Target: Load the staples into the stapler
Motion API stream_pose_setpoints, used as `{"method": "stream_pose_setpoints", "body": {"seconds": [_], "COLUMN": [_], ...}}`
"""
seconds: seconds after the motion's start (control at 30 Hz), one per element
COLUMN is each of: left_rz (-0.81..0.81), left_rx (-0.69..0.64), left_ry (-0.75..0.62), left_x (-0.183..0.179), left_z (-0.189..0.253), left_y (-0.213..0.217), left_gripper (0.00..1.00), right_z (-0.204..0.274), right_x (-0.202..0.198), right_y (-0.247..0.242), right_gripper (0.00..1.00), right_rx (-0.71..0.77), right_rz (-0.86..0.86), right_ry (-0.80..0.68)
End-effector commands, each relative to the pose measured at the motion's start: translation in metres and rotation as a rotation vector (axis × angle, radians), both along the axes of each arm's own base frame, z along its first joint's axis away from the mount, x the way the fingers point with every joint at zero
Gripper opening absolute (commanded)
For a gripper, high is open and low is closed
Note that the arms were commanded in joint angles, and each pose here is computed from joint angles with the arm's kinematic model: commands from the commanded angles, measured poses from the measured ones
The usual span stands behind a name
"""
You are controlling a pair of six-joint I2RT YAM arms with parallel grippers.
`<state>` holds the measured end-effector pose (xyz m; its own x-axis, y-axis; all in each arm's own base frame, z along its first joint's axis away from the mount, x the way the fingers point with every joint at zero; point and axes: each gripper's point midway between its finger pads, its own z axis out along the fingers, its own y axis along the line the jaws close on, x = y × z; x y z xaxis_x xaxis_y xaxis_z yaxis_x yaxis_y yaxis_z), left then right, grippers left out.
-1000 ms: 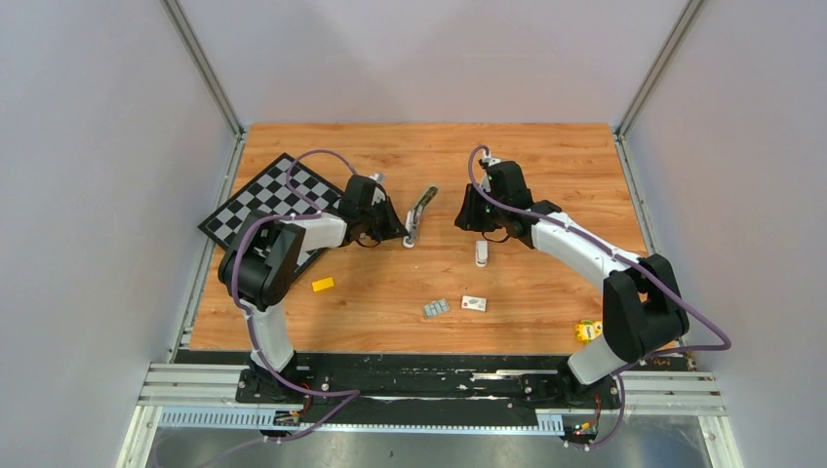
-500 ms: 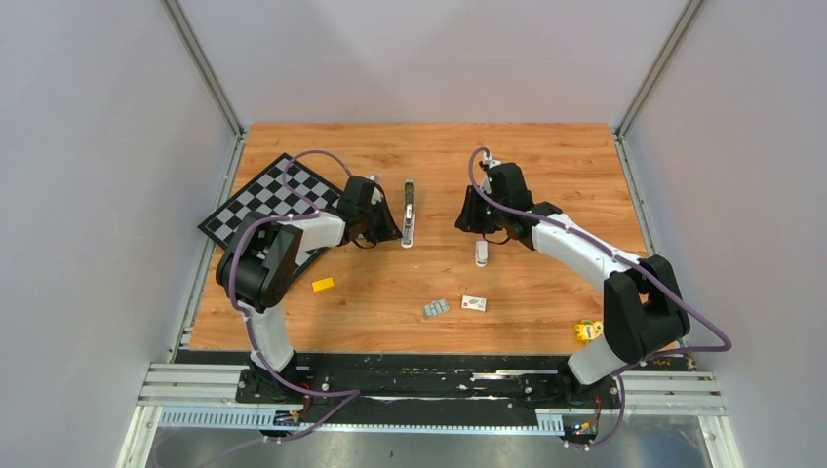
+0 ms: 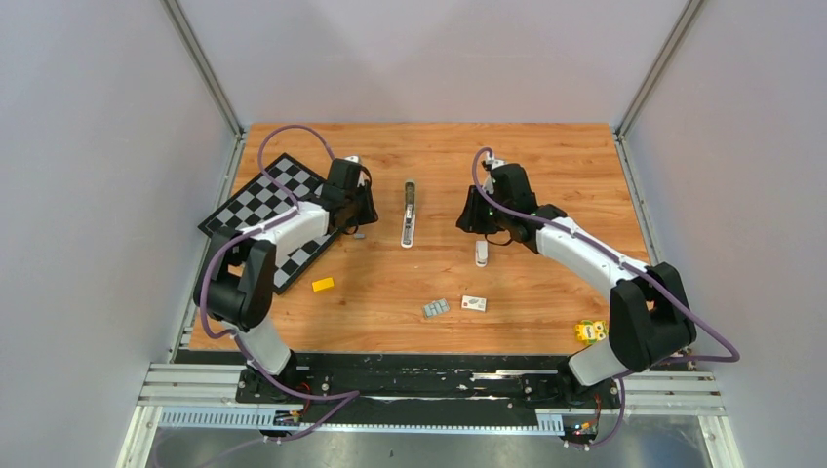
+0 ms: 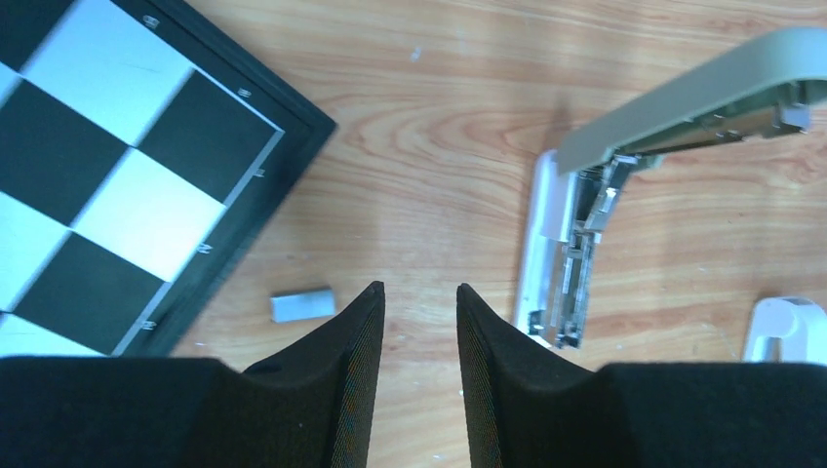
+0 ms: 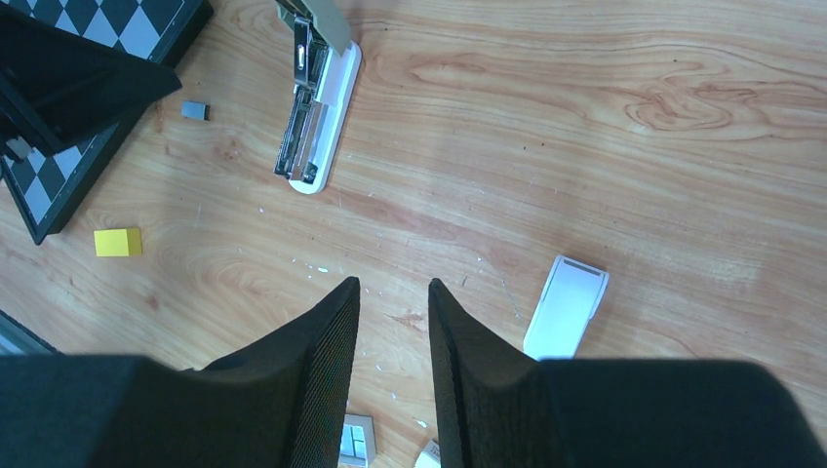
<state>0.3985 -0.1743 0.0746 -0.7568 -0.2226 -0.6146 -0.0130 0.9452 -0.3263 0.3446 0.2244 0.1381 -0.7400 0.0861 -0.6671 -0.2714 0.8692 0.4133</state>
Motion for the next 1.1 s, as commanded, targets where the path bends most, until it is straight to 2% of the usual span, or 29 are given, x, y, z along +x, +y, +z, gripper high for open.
{"method": "stream_pose_setpoints", "body": {"seconds": [0.0, 0.57, 1.07], "left_rz": [-0.038, -0.123, -0.092], "left_rx": [0.088, 0.119, 0.214], "left_ry": [0.006, 0.086, 0.212], "left_x": [0.005, 0.012, -0.014], "left_z": [-0.003, -0.039, -0.051], "left_y": [0.020, 0.022, 0.046], "left_gripper": [0.36, 0.34, 0.34], "right_z": [0.007, 0.019, 0.022], "right_x": [-0.004, -0.007, -0.009], "right_y": [-0.005, -0.013, -0.020], "right_gripper": [0.36, 0.36, 0.36], "right_rx": [0.003, -0.009, -0.013], "right_rz": [0.010, 0.011, 0.002], "right_ry": [-0.020, -0.057, -0.068]}}
